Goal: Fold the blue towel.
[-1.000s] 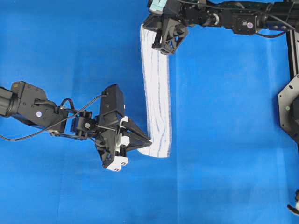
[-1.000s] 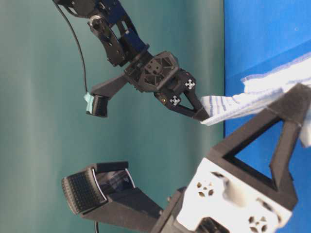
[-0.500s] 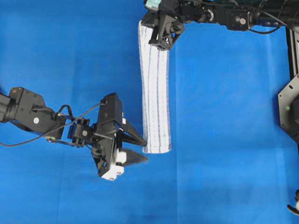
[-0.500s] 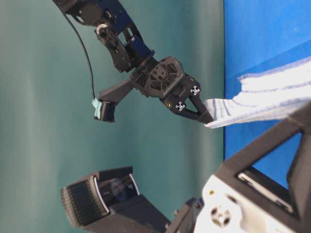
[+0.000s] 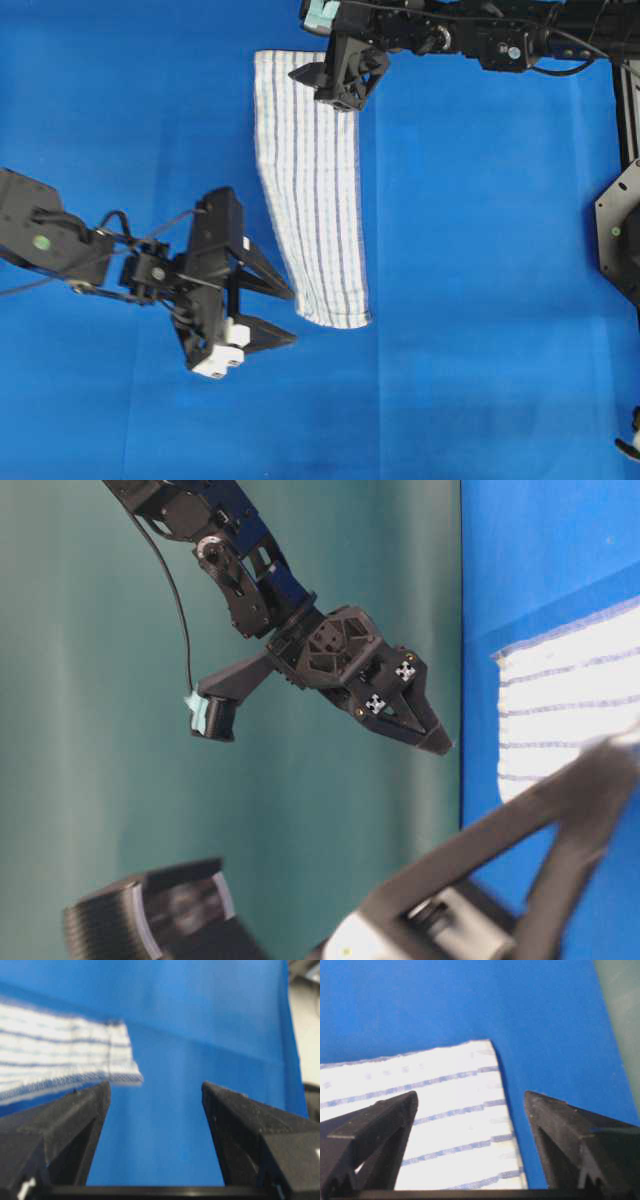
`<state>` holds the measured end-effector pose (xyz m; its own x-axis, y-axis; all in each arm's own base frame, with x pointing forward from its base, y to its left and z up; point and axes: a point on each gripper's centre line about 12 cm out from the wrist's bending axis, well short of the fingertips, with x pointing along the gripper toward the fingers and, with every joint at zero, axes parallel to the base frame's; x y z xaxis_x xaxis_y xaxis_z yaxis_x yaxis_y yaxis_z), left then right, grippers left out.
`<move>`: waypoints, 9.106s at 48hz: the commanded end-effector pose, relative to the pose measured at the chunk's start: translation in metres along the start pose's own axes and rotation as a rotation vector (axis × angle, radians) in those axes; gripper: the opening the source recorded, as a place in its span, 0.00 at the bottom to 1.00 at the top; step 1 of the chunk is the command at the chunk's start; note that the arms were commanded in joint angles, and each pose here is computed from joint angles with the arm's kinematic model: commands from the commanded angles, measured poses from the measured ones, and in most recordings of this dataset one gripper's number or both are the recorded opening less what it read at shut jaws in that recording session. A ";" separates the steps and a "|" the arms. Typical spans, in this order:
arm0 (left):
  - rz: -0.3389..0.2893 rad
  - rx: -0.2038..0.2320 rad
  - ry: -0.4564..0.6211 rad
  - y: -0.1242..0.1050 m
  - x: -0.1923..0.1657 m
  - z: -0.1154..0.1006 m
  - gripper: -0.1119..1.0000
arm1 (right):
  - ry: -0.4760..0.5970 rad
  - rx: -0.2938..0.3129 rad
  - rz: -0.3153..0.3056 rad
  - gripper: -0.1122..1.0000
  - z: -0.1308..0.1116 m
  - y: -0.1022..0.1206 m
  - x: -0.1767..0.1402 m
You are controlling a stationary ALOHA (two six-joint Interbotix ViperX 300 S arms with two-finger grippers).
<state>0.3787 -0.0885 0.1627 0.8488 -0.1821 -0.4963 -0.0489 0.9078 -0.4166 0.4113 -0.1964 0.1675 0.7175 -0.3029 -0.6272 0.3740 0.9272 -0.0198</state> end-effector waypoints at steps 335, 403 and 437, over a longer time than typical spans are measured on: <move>0.004 0.235 -0.117 0.011 -0.067 0.022 0.79 | -0.290 0.140 0.335 0.86 -0.075 0.171 -0.187; 0.070 0.401 -0.407 0.077 -0.217 -0.069 0.78 | -0.433 0.063 0.236 0.85 -0.170 0.081 -0.241; 0.071 0.399 -0.433 0.078 -0.221 -0.071 0.78 | -0.431 0.064 0.233 0.85 -0.171 0.081 -0.240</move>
<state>0.1481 -0.0042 0.1806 0.9905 -0.0244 -0.1352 0.0198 0.9992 -0.0349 0.1666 -0.0105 0.1802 0.9581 -0.1582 -0.2386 0.1943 0.9714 0.1362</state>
